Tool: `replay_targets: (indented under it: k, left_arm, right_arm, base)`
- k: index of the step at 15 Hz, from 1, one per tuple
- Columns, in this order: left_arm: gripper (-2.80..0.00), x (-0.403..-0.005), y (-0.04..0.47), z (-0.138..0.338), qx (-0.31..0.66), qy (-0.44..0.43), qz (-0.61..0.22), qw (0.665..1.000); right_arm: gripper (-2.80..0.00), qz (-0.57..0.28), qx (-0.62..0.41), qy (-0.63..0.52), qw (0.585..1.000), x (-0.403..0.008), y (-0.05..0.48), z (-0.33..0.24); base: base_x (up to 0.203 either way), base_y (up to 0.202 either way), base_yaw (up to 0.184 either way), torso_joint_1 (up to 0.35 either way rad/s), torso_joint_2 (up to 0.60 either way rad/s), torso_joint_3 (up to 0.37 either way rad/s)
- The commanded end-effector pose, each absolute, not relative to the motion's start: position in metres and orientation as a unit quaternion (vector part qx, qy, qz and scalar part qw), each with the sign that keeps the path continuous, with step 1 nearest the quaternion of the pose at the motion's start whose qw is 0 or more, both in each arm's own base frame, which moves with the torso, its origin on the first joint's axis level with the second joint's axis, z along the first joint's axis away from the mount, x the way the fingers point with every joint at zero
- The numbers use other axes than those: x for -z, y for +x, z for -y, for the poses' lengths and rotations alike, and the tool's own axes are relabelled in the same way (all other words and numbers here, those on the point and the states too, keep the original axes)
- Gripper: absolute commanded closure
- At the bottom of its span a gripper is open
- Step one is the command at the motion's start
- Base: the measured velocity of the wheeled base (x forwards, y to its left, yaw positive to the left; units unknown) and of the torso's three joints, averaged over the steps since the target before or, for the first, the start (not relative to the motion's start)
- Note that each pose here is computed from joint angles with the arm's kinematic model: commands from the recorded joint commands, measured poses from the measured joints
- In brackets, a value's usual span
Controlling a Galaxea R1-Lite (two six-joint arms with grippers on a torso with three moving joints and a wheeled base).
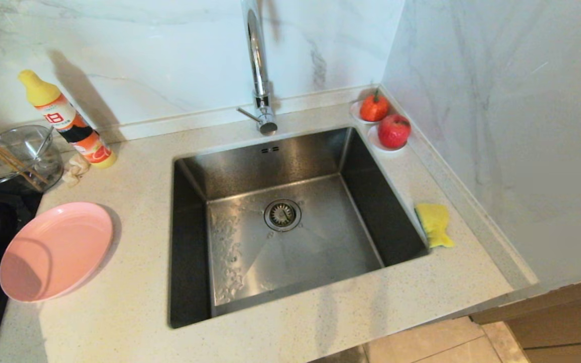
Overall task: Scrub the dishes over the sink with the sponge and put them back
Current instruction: Place the plate on the plate
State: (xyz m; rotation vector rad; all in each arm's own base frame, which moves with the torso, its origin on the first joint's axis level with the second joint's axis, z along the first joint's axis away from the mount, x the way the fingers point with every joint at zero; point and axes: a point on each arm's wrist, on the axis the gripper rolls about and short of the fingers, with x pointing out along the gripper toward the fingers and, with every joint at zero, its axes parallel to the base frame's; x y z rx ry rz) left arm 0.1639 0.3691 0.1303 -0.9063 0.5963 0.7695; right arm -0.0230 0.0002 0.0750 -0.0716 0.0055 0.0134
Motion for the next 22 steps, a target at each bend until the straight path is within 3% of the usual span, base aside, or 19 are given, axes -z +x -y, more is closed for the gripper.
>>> replay_targets:
  k: [1,11,12,18,22]
  left_arm:
    - [-2.8,-0.124,0.165,-0.371,-0.343,-0.431,-0.277,0.787]
    - [-2.8,-0.121,0.169,-0.375,-0.311,-0.444,-0.269,0.796]
    - [0.0,-0.12,0.17,-0.376,-0.311,-0.444,-0.269,0.796]
    - [0.0,-0.112,0.171,-0.379,-0.31,-0.449,-0.274,0.792]
    - [0.0,-0.128,0.17,-0.375,-0.293,-0.437,-0.263,0.809]
  right_arm:
    - [0.0,-0.003,-0.007,-0.036,0.999,-0.075,-0.023,0.0]
    - [0.0,-0.003,-0.007,-0.037,0.999,-0.075,-0.023,0.0]
    - [0.0,-0.003,-0.007,-0.036,0.999,-0.075,-0.023,0.0]
    - [0.0,-0.003,-0.007,-0.037,0.999,-0.075,-0.023,0.0]
    - [0.0,-0.003,-0.007,-0.036,0.999,-0.075,-0.023,0.0]
  base:
    - [0.0,0.0,0.0,0.0,0.0,0.0]
    - [0.0,0.0,0.0,0.0,0.0,0.0]
    - [0.0,0.0,0.0,0.0,0.0,0.0]
    - [0.0,0.0,0.0,0.0,0.0,0.0]
    - [0.0,0.0,0.0,0.0,0.0,0.0]
